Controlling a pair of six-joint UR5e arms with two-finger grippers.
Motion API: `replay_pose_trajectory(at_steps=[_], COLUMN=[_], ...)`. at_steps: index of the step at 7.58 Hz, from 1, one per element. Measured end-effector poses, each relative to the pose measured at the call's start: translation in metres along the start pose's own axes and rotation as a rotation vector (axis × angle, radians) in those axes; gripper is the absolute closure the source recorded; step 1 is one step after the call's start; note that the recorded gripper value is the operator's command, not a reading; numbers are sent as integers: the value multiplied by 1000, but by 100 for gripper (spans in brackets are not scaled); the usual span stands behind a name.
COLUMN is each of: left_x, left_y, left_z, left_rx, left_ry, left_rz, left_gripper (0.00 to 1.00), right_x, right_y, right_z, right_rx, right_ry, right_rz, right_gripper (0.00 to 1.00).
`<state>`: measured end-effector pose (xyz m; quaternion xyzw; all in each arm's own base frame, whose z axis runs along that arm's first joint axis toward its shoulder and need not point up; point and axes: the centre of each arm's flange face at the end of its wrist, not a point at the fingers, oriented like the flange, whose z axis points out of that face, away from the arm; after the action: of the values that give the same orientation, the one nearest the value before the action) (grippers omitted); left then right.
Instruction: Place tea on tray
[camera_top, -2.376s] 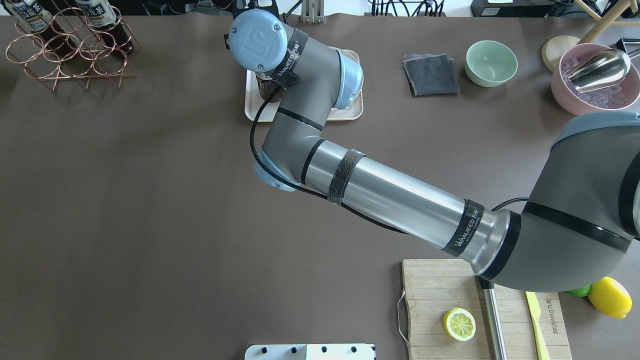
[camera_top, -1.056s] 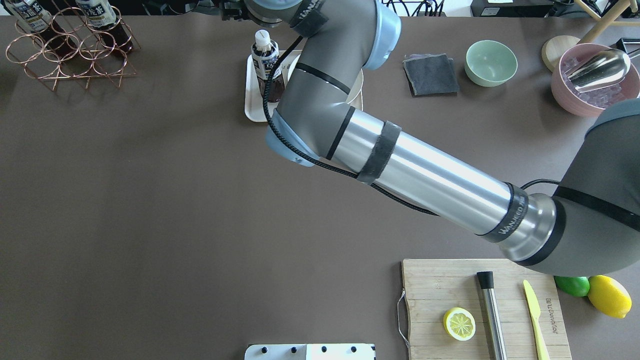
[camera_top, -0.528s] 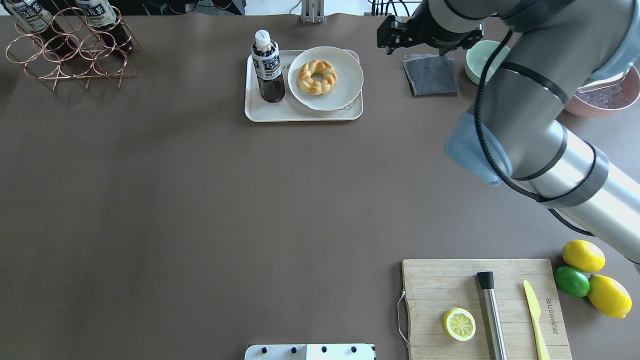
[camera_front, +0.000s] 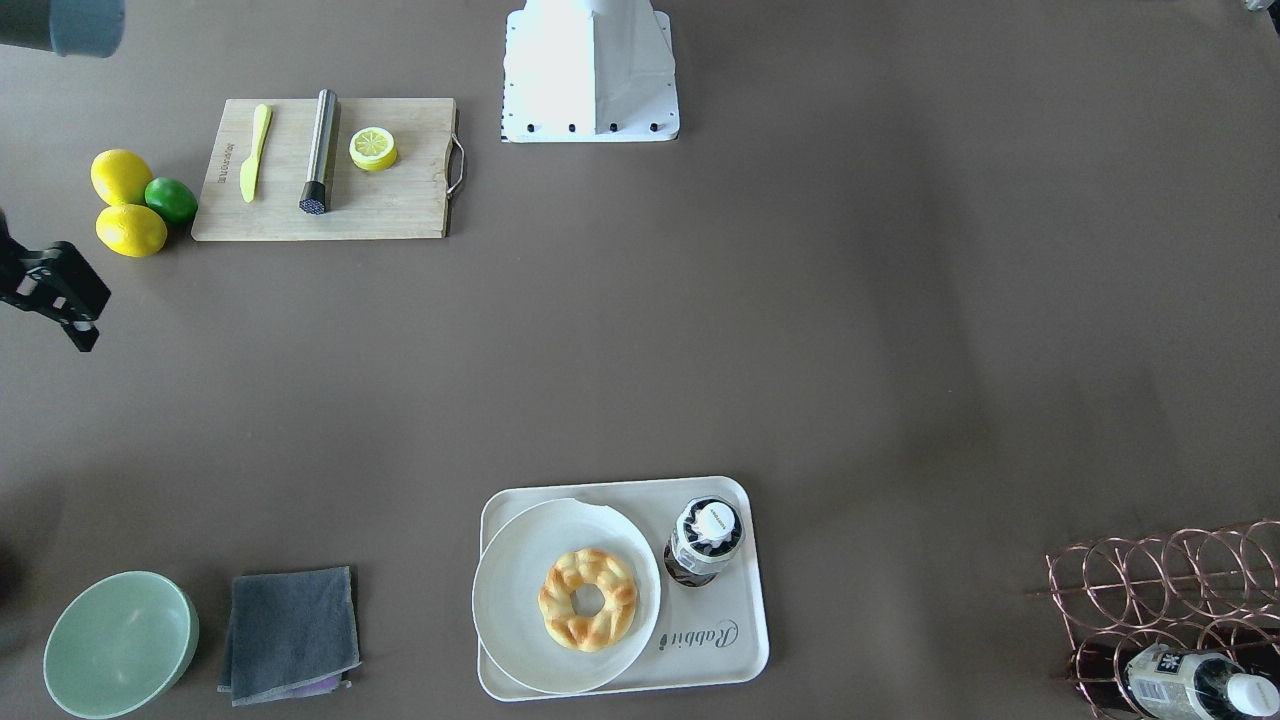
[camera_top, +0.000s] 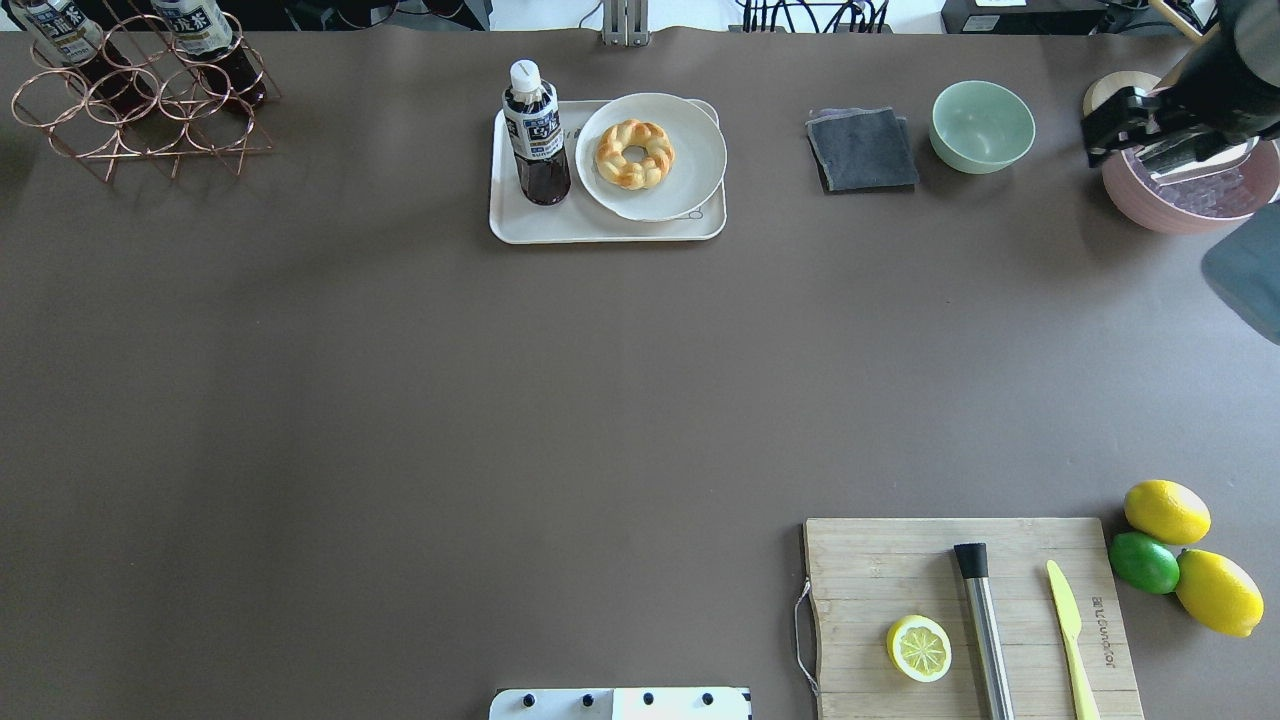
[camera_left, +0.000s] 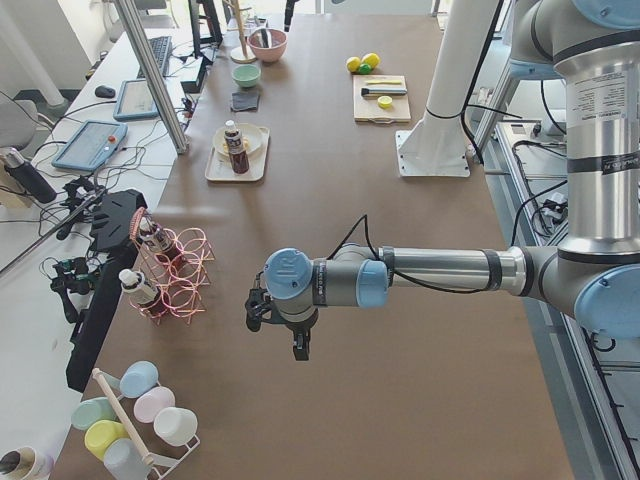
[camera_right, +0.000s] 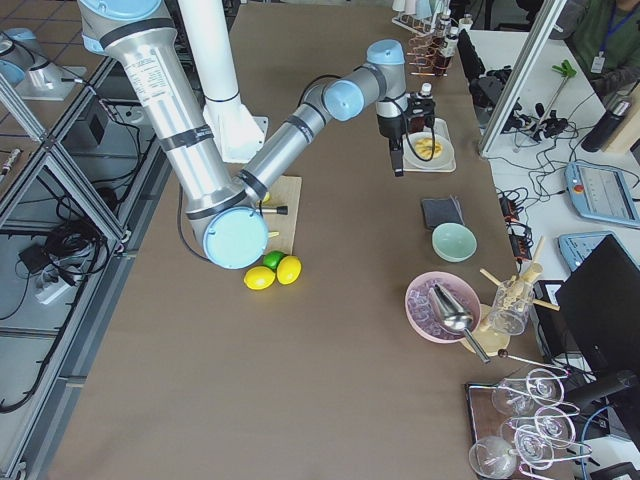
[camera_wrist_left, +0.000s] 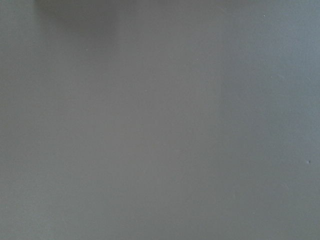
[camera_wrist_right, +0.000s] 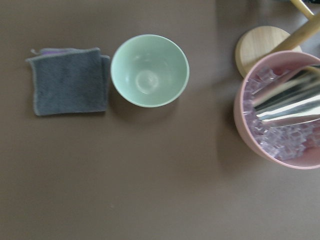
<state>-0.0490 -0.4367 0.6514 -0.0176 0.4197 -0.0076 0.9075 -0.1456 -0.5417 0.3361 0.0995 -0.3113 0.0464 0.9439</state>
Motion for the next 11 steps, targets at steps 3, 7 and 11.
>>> replay_pose_trajectory(at_steps=[3,7,11], left_x=[5,5,-1], left_y=[0,0,8], left_z=[-3,1,6], left_rx=[14,5,-6], left_ry=[3,3,1], left_rz=[20,19,8], left_gripper=[1,1,1], right_x=[200,318,344], right_y=[41,109,123], right_z=[41,119,121], right_rx=[-157,-381,-389], right_ry=[92,-8,-54], right_rz=[-178,-107,-30], right_gripper=[0,0,0])
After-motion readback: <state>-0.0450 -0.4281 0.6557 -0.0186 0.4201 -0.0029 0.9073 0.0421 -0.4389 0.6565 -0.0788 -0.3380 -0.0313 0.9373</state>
